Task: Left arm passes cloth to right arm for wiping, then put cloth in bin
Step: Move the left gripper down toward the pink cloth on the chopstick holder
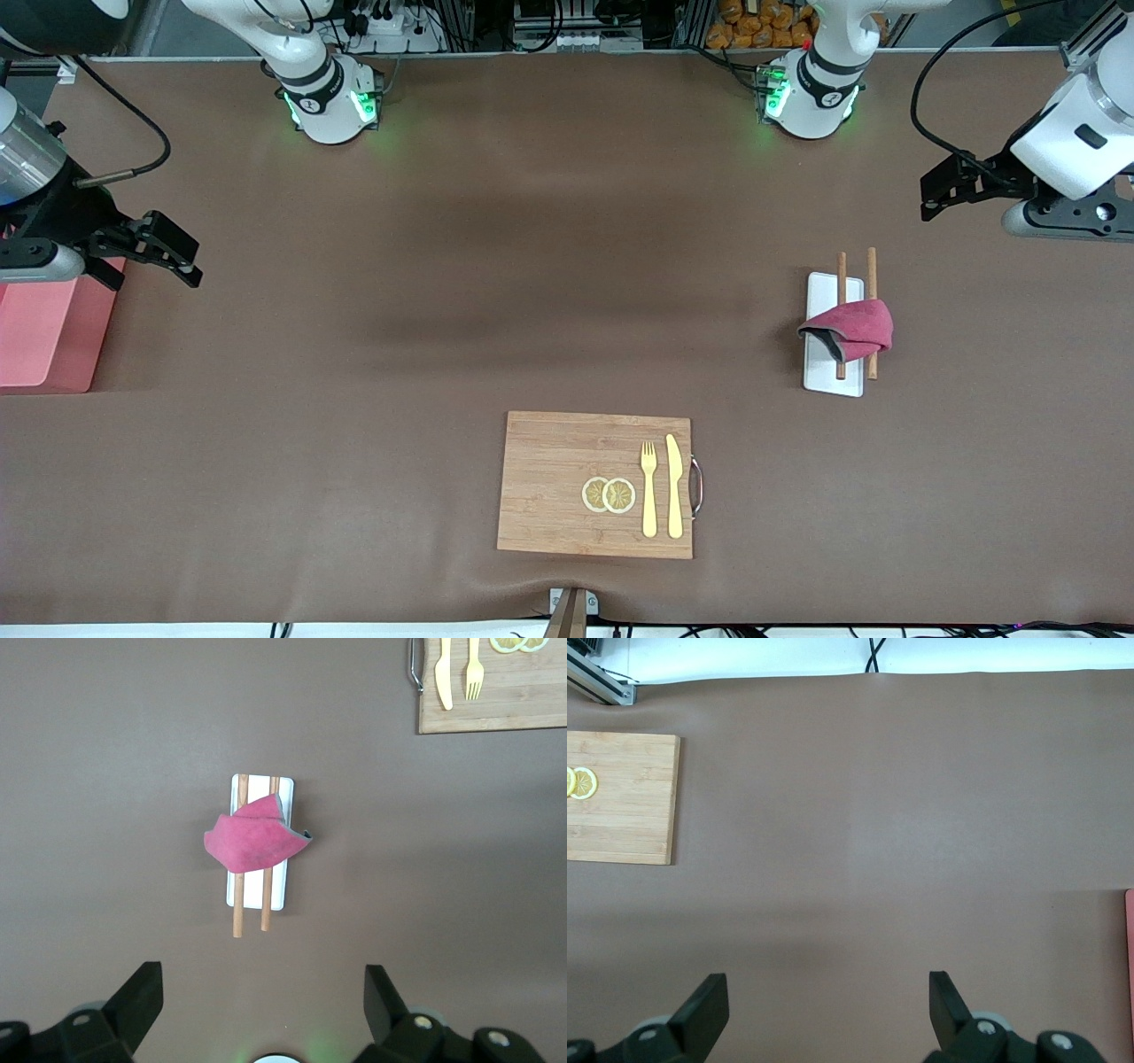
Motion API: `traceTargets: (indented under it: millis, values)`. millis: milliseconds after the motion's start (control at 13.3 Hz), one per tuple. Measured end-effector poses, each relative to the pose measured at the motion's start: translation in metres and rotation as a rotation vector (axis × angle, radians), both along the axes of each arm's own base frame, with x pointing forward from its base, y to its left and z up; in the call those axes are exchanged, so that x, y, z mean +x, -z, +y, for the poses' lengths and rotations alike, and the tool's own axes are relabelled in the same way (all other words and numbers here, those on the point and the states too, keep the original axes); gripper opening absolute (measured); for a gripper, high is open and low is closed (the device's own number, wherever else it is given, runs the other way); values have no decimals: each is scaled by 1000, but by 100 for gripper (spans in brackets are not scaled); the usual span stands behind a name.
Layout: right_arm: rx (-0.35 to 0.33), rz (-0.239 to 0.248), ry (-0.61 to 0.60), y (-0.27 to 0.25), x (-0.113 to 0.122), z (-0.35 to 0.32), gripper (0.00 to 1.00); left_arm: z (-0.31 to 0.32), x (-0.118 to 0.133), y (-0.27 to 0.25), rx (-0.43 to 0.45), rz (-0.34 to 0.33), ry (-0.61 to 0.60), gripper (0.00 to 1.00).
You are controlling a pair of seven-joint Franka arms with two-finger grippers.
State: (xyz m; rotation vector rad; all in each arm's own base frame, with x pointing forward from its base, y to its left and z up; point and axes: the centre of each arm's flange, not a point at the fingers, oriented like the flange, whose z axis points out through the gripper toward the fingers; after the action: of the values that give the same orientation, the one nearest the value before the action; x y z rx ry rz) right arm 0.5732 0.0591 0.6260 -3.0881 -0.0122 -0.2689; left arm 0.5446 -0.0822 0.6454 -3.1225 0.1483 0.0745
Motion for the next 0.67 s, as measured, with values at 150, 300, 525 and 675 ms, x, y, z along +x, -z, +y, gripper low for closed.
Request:
traceTargets:
  millis: [150, 300, 525, 675]
  values:
    - [0, 0, 0, 0, 0, 0, 100, 0, 0, 0, 0, 0, 1, 100]
    - [0, 2, 0, 0, 0, 0, 100, -1, 0, -1, 0, -2, 2, 100]
    - [0, 3, 0, 0, 0, 0, 100, 0, 0, -5, -9, -10, -2, 100]
    - [0, 4, 0, 0, 0, 0, 100, 0, 0, -10, -11, -21, -2, 100]
